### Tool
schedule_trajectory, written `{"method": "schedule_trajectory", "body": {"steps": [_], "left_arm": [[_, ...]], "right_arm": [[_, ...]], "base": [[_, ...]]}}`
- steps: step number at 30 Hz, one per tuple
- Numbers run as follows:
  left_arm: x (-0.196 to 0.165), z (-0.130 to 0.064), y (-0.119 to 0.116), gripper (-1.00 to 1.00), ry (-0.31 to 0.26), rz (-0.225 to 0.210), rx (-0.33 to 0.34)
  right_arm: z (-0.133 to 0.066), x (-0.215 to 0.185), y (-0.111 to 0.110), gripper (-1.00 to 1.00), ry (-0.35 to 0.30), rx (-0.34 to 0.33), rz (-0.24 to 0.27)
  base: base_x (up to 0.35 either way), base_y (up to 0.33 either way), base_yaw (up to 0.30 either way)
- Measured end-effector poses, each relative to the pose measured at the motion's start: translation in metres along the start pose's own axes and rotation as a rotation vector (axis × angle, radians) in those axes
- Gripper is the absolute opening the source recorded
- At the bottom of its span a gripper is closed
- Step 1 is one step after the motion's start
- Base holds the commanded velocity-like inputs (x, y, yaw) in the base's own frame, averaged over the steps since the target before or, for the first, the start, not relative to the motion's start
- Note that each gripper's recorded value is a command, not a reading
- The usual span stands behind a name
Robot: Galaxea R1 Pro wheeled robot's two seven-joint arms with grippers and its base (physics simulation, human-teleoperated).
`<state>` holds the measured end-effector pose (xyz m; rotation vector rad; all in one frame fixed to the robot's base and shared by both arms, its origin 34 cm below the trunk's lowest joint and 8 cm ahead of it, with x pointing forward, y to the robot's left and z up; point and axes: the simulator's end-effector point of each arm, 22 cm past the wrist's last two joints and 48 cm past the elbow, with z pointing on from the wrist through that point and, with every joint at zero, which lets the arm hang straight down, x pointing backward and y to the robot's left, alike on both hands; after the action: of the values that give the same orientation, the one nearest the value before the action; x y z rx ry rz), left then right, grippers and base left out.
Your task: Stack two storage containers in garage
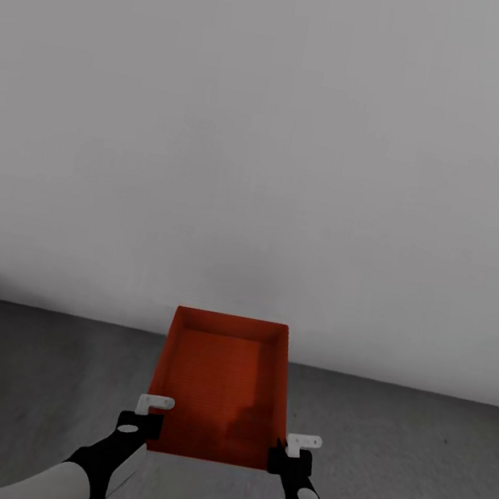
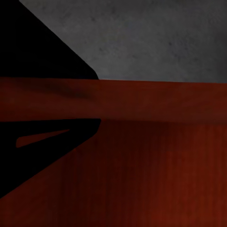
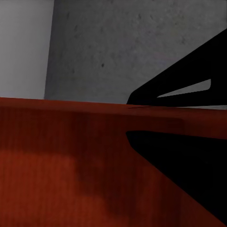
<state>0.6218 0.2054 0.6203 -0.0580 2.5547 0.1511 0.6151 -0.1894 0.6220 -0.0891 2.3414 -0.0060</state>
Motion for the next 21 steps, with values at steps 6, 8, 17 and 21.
{"method": "schedule_trajectory", "body": {"steps": [6, 8, 17, 21], "left_arm": [[0.005, 0.002, 0.0, -1.0, 0.01, 0.001, 0.0], [0.007, 0.003, 0.0, -1.0, 0.013, 0.002, 0.0], [0.014, 0.006, -0.001, -1.0, 0.027, 0.003, 0.0], [0.018, 0.008, -0.001, -1.0, 0.034, 0.004, 0.0]], "right_arm": [[0.001, 0.005, 0.0, -1.0, 0.01, -0.001, 0.0], [0.002, 0.007, 0.0, -1.0, 0.013, -0.001, 0.0], [0.003, 0.015, 0.001, -1.0, 0.028, -0.002, 0.001], [0.004, 0.019, 0.001, -1.0, 0.034, -0.002, 0.001]], "base": [[0.0, 0.0, 0.0], [0.0, 0.0, 0.0], [0.0, 0.0, 0.0], [0.0, 0.0, 0.0]]}}
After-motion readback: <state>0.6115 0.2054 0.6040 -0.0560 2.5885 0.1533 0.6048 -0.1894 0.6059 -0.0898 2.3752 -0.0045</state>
